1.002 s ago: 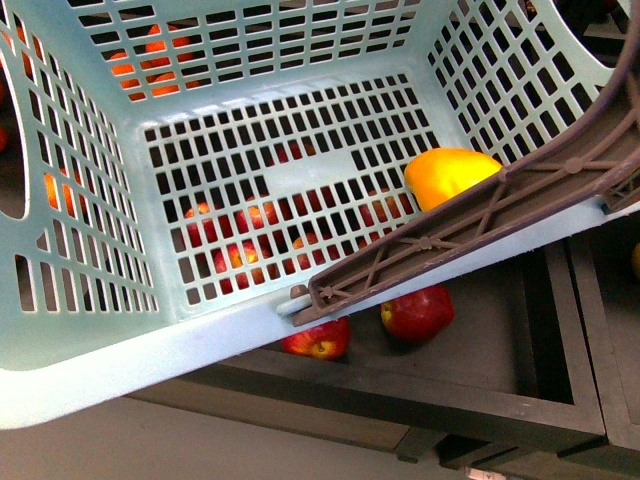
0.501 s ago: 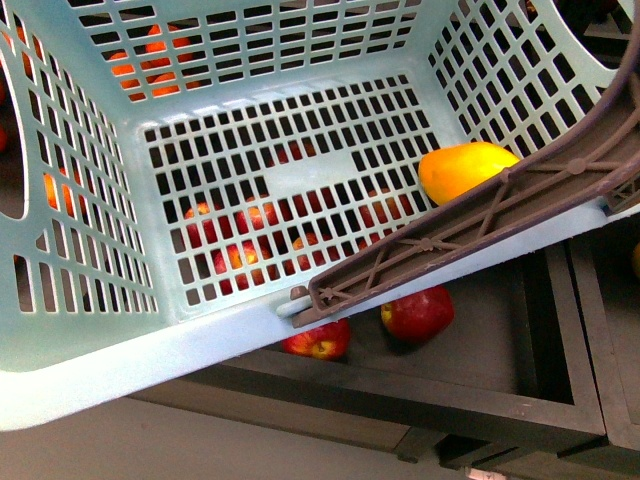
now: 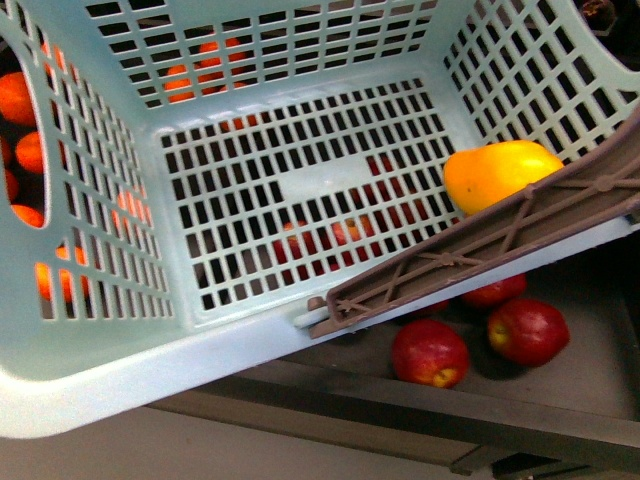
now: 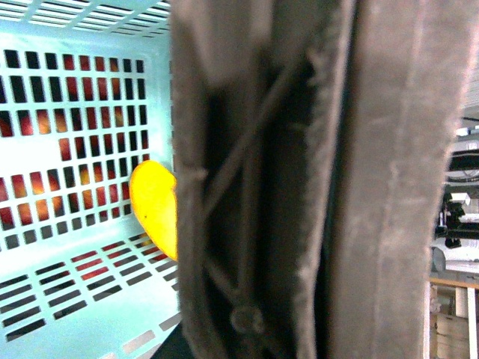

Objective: Pick mango and avocado into basket

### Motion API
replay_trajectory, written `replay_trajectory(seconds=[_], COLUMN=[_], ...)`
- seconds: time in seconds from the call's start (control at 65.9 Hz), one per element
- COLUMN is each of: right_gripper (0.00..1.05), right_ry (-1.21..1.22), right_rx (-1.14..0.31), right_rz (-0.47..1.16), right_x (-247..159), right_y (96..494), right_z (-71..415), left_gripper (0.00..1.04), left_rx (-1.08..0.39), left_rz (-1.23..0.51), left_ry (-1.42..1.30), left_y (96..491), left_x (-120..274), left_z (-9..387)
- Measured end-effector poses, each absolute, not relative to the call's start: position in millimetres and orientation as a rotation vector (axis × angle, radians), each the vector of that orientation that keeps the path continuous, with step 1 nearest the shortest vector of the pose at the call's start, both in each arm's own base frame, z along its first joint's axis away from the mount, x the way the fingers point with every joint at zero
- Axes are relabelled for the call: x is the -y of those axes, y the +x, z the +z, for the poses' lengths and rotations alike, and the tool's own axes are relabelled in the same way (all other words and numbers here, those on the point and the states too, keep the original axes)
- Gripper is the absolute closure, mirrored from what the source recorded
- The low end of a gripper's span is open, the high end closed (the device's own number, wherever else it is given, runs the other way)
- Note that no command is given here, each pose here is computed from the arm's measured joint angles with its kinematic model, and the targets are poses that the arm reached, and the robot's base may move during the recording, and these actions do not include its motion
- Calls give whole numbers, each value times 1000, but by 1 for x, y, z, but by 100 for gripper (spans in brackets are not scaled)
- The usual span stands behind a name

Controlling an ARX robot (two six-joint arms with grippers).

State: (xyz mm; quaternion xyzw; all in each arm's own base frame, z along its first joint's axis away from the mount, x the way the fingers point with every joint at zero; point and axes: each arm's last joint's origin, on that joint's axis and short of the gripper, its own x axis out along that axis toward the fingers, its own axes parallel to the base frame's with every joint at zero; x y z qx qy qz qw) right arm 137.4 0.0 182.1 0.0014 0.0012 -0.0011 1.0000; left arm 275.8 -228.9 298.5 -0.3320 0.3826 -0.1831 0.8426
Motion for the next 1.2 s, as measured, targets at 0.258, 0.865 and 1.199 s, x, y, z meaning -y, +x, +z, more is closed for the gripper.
replay_trajectory(seconds=[0.258,0.865,1.199], right_gripper=[9,9,9], right_ry=[3,3,3], right_rx=[-5,-4,-6], right_rz=[0,0,0], right_x=[0,0,0], right_y=[137,137,137], right_z=[182,182,182], left_gripper=[91,91,91], left_rx=[-800,-803,-805], left_rz=[-378,-380,-382], left_ry=[-695,-696,-697], left_y=[278,278,278], left_x=[227,227,227], left_z=[298,298,298])
